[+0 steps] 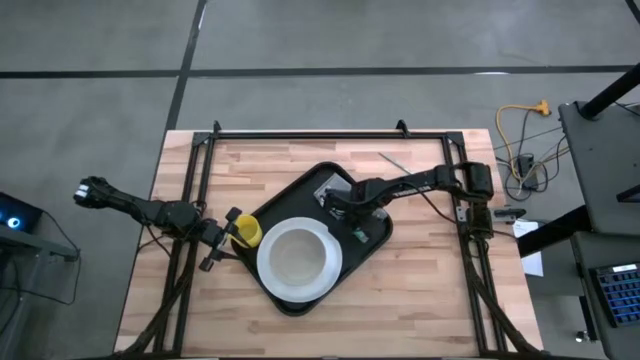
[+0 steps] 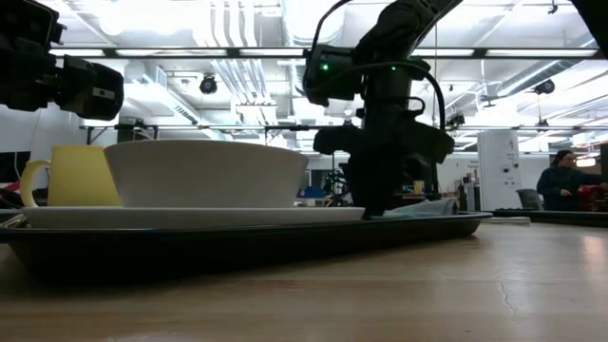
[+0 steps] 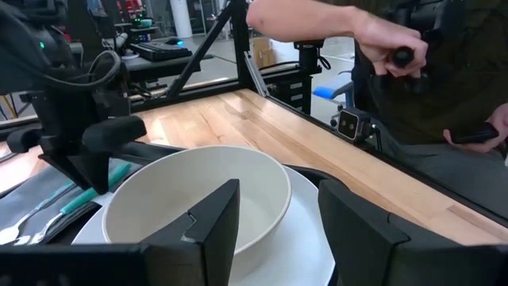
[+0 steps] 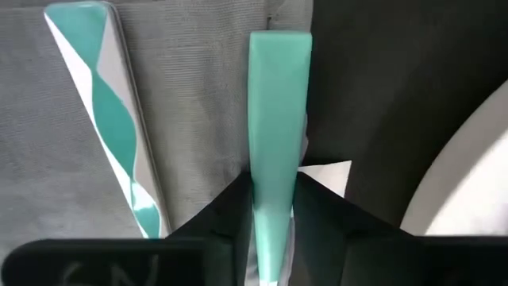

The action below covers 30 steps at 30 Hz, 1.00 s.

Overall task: Set up tray
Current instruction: Put the green spoon on top of the gray napkin on the black tray to the left of the blue patterned fork

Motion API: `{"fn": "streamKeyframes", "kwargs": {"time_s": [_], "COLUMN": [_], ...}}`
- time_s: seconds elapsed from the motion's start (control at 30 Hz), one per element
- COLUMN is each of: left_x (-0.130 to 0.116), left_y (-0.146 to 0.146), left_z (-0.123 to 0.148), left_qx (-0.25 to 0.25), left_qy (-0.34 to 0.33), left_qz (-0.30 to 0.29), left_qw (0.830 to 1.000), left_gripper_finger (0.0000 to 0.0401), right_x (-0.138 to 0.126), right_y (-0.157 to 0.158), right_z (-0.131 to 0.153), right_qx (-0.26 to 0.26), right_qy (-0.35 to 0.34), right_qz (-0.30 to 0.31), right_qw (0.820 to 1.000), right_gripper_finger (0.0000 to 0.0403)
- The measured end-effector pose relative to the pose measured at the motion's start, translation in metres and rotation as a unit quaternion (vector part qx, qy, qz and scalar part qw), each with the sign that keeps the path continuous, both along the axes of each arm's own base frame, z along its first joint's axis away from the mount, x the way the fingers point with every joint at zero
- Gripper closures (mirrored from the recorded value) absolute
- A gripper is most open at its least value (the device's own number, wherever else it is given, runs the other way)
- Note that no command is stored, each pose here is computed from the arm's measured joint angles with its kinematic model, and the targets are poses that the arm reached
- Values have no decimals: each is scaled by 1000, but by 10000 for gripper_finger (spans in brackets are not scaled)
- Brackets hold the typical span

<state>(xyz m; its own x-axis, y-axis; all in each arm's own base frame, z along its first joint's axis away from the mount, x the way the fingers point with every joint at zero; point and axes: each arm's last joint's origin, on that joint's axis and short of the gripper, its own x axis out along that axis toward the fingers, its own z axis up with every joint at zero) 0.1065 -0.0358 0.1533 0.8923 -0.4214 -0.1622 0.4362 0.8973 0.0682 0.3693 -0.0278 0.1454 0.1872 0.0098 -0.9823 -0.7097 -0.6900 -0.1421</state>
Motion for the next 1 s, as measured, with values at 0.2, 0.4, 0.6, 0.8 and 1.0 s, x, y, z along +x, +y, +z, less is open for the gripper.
{"fn": "streamKeyframes", "kwargs": {"time_s": [0.2,0.4,0.6,0.8,1.0], "left_x": [0,0,0,0,0], "left_y": [0,0,0,0,0], "left_z": [0,0,0,0,0], "left_qx": [0,0,0,1,1], "left_qy": [0,1,1,2,2], "left_qz": [0,0,0,0,0], "left_qw": [1000,1000,1000,1000,1000], "left_gripper_finger": [242,242,242,242,242], "right_x": [1,0,-1,-1,-1], "right_y": [-2,-2,-2,-2,-5], "right_z": [3,7,7,7,7], "right_qx": [-25,-26,-23,-14,-13], "right_qy": [-10,-10,-5,-5,-5], "right_qz": [-17,-18,-28,-72,-83], "right_qw": [999,999,999,997,996], "right_gripper_finger": [336,346,344,322,281]}}
